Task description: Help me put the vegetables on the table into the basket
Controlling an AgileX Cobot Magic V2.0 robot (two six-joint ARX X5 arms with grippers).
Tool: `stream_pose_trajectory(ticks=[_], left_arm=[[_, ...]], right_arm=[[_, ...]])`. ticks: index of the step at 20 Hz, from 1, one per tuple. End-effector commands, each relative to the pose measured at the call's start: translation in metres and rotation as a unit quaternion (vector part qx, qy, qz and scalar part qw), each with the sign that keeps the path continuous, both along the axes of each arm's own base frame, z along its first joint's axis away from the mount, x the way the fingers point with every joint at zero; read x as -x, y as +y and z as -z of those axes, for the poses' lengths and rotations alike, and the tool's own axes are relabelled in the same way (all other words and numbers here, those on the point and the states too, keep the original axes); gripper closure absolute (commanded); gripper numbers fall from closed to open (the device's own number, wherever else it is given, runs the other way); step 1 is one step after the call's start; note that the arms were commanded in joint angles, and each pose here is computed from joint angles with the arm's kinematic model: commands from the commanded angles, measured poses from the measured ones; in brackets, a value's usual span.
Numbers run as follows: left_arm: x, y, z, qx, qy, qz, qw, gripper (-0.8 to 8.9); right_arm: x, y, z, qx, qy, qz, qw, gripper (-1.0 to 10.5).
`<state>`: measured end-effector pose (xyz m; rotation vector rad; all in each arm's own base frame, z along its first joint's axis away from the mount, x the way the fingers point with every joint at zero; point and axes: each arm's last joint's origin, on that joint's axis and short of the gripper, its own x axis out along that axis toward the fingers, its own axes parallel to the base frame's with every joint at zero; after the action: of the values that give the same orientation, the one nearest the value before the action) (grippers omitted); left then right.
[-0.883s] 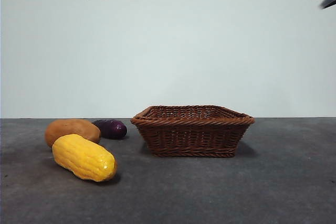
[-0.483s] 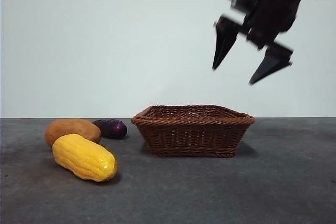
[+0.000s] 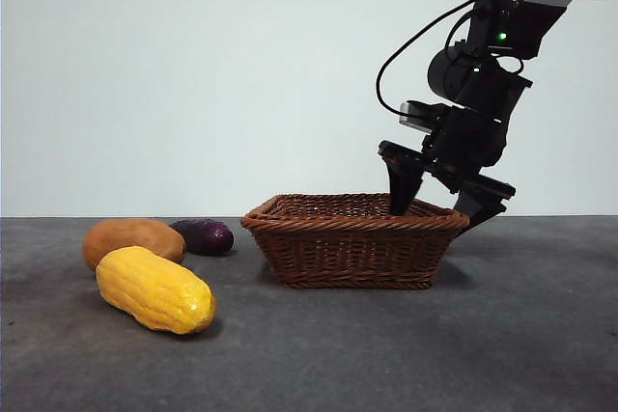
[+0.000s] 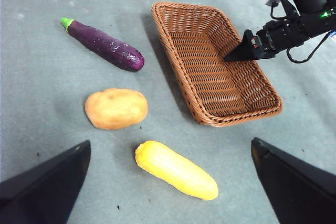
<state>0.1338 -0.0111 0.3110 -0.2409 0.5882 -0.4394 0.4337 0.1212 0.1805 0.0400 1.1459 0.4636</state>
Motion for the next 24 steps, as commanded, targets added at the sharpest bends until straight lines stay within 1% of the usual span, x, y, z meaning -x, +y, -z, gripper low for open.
stream_pose_trajectory(ticks=[1, 3, 6, 7, 9, 11, 13, 16, 20, 22, 24], left_arm=[[-0.001, 0.0, -0.001, -0.004, -0.004, 0.002, 1.0, 1.49], [-0.002, 0.0, 0.0, -0.004, -0.001, 0.002, 1.0, 1.49], [-0.005, 0.0, 0.002, -0.004, 0.006, 0.002, 1.0, 1.49], [-0.007, 0.0, 0.003, -0.004, 0.01, 0.002, 1.0, 1.49], [-0.008, 0.0, 0.004, -0.004, 0.018, 0.002, 1.0, 1.5], [-0.01, 0.0, 0.006, -0.003, 0.023, 0.002, 1.0, 1.5], [-0.013, 0.0, 0.007, 0.002, 0.031, -0.001, 1.0, 1.5], [-0.017, 0.0, 0.01, 0.008, 0.049, -0.005, 0.999, 1.53], [-0.031, -0.01, 0.023, 0.023, 0.117, 0.006, 0.993, 1.54], [-0.043, -0.022, 0.034, 0.014, 0.154, 0.001, 0.988, 1.54], [-0.058, -0.037, 0.046, 0.005, 0.183, -0.006, 0.983, 1.54]], right_arm=[[-0.002, 0.001, 0.007, 0.002, 0.005, 0.003, 1.0, 8.8], [-0.002, 0.001, 0.007, 0.001, 0.005, 0.003, 1.0, 9.6], [-0.003, 0.002, 0.006, -0.006, 0.007, 0.018, 1.0, 9.6], [-0.002, 0.002, 0.004, -0.016, 0.008, 0.022, 1.0, 9.6], [0.0, 0.002, -0.01, -0.031, -0.004, 0.026, 0.999, 9.6], [0.008, 0.0, -0.04, -0.039, -0.035, 0.025, 0.998, 9.6], [0.022, -0.005, -0.081, -0.05, -0.073, 0.024, 0.996, 9.6], [0.059, -0.015, -0.143, -0.051, -0.13, 0.006, 0.99, 9.6], [0.115, -0.031, -0.207, -0.036, -0.199, -0.009, 0.979, 9.6], [0.138, -0.037, -0.226, -0.035, -0.223, -0.017, 0.974, 9.6], [0.155, -0.041, -0.239, -0.033, -0.237, -0.023, 0.971, 9.6]])
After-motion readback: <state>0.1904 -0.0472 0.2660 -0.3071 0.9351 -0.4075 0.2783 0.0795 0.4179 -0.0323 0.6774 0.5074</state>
